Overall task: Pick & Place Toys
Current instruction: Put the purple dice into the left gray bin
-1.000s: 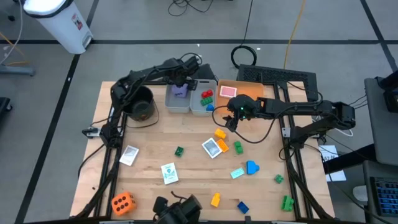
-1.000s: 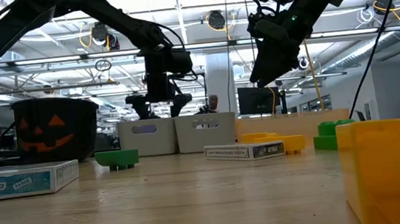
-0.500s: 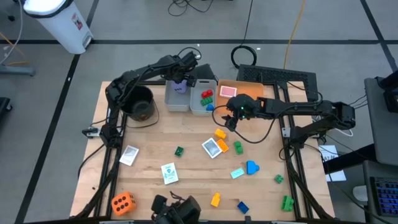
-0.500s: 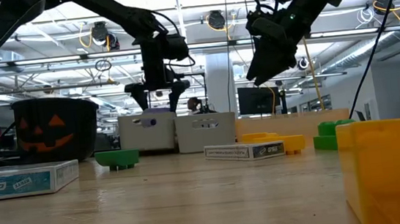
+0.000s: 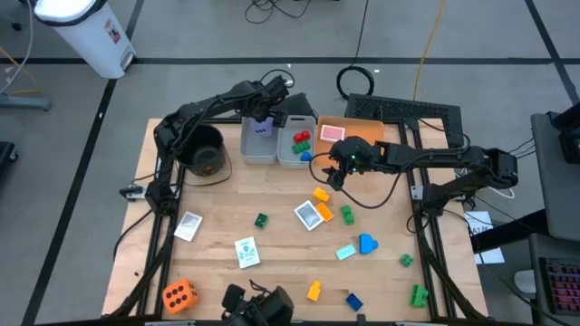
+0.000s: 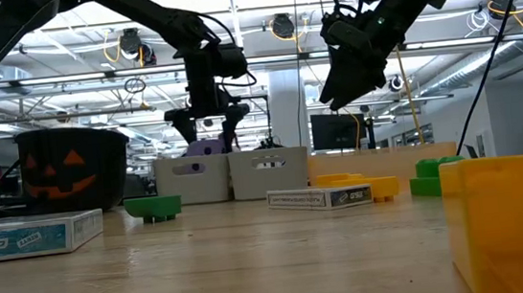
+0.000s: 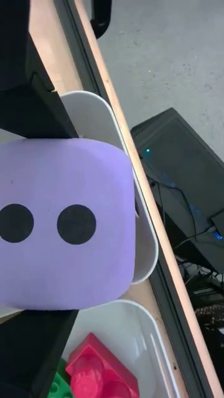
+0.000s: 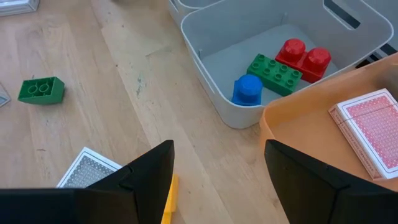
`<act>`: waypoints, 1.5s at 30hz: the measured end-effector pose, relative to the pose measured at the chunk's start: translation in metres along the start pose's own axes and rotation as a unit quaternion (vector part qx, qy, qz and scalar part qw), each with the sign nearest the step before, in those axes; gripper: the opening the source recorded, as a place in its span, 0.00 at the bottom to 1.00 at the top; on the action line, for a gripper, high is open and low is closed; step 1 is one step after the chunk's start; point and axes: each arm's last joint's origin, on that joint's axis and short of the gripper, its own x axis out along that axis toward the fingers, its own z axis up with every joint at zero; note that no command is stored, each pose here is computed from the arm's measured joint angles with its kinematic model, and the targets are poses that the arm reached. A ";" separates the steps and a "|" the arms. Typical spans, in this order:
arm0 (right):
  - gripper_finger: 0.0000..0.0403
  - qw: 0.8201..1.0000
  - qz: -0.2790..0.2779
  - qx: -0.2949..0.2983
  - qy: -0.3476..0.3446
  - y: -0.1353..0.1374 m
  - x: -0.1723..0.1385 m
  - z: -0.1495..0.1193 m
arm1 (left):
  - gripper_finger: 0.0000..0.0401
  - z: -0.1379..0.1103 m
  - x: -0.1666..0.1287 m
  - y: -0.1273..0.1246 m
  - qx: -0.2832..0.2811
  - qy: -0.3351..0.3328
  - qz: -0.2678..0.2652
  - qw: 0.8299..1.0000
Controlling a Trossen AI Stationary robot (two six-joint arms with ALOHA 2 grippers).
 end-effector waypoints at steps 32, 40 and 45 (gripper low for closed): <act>0.60 0.946 0.177 0.260 -0.076 -0.097 0.056 0.028 | 1.00 -0.019 0.024 0.003 0.073 0.062 -0.030 0.995; 0.60 0.940 0.179 0.265 -0.121 -0.130 0.070 0.086 | 1.00 -0.016 0.012 0.002 0.122 0.034 -0.043 0.991; 0.60 0.950 0.172 0.238 -0.102 -0.134 0.090 0.118 | 1.00 -0.011 0.001 0.009 0.131 0.016 -0.044 0.990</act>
